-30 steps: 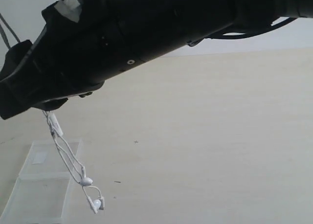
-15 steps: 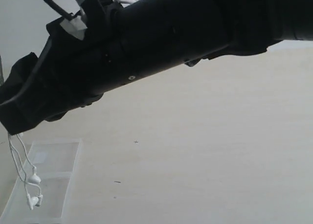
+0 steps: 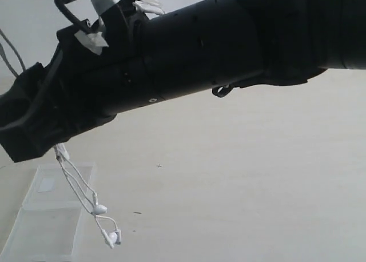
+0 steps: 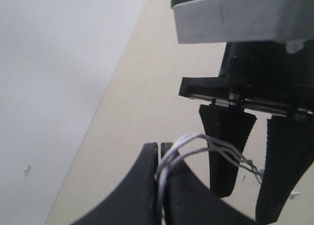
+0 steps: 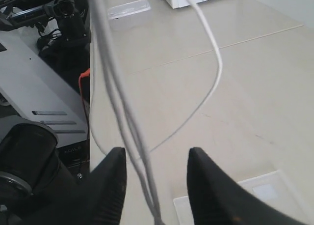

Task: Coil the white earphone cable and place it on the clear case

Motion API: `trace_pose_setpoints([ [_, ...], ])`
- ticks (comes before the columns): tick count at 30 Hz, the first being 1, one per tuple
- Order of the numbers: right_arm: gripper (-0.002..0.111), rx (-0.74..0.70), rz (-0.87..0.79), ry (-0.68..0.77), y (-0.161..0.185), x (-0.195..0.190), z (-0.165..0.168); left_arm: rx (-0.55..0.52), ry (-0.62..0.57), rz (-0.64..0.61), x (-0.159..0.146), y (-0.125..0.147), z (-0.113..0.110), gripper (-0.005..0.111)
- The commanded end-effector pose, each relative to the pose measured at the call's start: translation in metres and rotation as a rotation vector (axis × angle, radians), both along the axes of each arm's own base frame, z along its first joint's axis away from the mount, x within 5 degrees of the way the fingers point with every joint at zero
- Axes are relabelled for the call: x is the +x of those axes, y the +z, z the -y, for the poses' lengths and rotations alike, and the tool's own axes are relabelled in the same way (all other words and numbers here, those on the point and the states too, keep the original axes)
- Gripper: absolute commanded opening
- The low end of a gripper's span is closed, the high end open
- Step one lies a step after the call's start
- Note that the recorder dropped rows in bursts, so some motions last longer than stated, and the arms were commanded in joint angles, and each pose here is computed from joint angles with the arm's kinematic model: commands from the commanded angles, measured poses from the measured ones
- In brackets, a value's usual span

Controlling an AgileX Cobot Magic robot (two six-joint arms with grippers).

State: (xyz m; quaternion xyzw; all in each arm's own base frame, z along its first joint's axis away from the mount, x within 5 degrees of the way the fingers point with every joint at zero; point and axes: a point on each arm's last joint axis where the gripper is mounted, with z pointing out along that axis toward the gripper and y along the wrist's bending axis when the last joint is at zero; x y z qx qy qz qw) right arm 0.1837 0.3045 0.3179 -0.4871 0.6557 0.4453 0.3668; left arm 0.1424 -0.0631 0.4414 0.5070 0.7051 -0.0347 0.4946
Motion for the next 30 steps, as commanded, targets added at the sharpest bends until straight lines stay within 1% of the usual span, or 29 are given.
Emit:
trace_pose_setpoints([
  [1,0.04,-0.022,0.003,0.001,-0.0106,-0.0008,0.0017,-0.012,0.0,0.02,-0.0026,0.0041,0.0007,0.0],
  [13,0.039,-0.015,-0.009,-0.02,-0.0122,0.0003,0.0018,-0.008,0.002,0.021,-0.0024,0.004,0.0004,0.0],
  [22,0.036,0.006,-0.005,-0.027,-0.0104,0.0011,0.0012,-0.007,0.001,0.019,-0.0025,0.0038,0.0004,0.0],
  [24,0.031,0.005,-0.003,-0.032,-0.0105,0.0016,0.0013,-0.008,0.001,0.022,-0.0032,0.0041,0.0003,0.0],
  [25,0.022,0.002,0.0,-0.029,-0.0107,0.0015,0.0013,-0.008,0.001,0.022,-0.0032,0.0041,0.0003,0.0],
  [27,0.012,-0.013,0.019,-0.017,-0.0119,0.001,0.0017,-0.006,0.001,0.024,-0.0046,0.0045,-0.0001,0.0],
  [29,0.007,-0.02,0.026,0.002,-0.0125,-0.0004,0.0019,0.0,0.004,0.028,-0.0055,0.0048,-0.0007,0.0],
  [30,0.008,-0.018,0.021,0.016,-0.0123,-0.0018,0.0017,0.006,0.01,0.03,-0.0061,0.0048,-0.0015,0.0],
])
